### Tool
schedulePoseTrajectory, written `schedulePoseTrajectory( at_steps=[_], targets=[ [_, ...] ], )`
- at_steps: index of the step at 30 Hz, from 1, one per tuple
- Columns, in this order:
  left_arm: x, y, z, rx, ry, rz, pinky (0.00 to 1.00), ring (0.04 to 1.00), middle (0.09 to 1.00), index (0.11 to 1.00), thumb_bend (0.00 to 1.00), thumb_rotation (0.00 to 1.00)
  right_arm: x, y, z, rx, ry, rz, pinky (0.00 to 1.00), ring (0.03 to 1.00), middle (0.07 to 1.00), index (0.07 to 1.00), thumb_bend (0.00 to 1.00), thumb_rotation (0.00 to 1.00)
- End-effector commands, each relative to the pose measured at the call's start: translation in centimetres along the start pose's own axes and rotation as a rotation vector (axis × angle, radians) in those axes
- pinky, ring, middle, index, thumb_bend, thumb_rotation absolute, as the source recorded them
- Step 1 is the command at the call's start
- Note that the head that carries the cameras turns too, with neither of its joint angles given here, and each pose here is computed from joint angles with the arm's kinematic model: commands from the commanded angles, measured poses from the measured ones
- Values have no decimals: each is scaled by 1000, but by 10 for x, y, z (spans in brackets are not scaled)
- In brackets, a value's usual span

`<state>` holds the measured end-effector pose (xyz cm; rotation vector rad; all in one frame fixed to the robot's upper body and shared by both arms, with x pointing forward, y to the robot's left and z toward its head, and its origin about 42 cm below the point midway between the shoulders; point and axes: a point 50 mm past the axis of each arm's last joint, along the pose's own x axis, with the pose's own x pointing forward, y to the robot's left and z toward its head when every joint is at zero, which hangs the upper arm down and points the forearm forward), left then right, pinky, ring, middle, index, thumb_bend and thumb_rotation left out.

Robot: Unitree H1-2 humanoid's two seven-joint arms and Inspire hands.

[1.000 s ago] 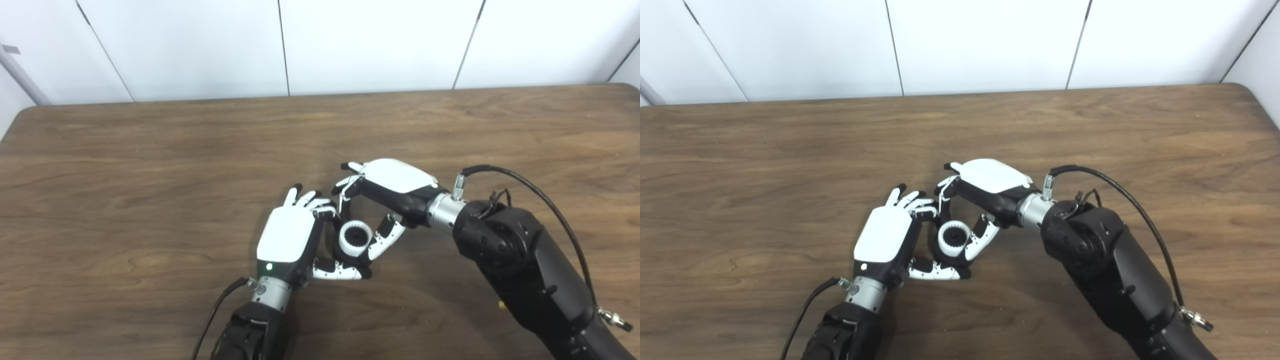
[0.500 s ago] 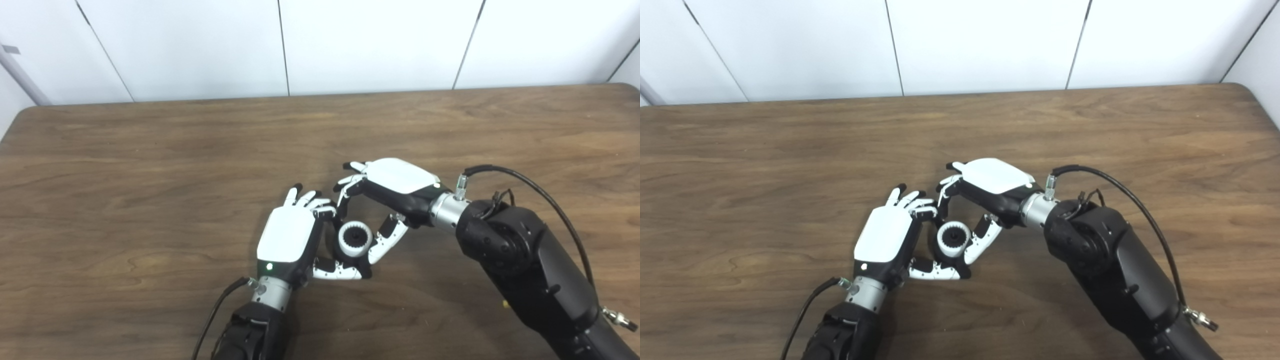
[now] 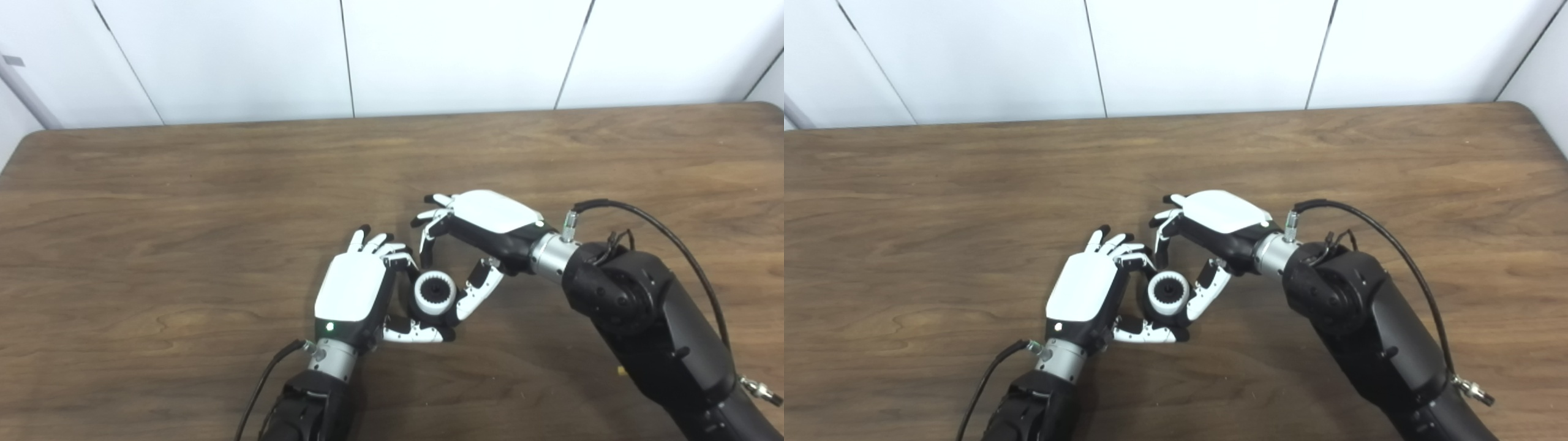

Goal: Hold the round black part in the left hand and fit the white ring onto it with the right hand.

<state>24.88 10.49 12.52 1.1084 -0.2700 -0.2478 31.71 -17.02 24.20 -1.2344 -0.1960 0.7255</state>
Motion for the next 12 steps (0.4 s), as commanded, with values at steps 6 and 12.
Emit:
schedulePoseTrajectory(
  at_steps=[6,12],
  targets=[
    [2,0,-2,11,-16,-7,1000,889,771,483,523,52,-9,-30,-2,-45,2,-87,1000,1000,892,571,1000,261],
    [1,0,-5,17,-15,-9,1000,891,772,483,523,52,-19,-42,-10,-47,40,-114,1000,1000,897,589,1000,263]
  ],
)
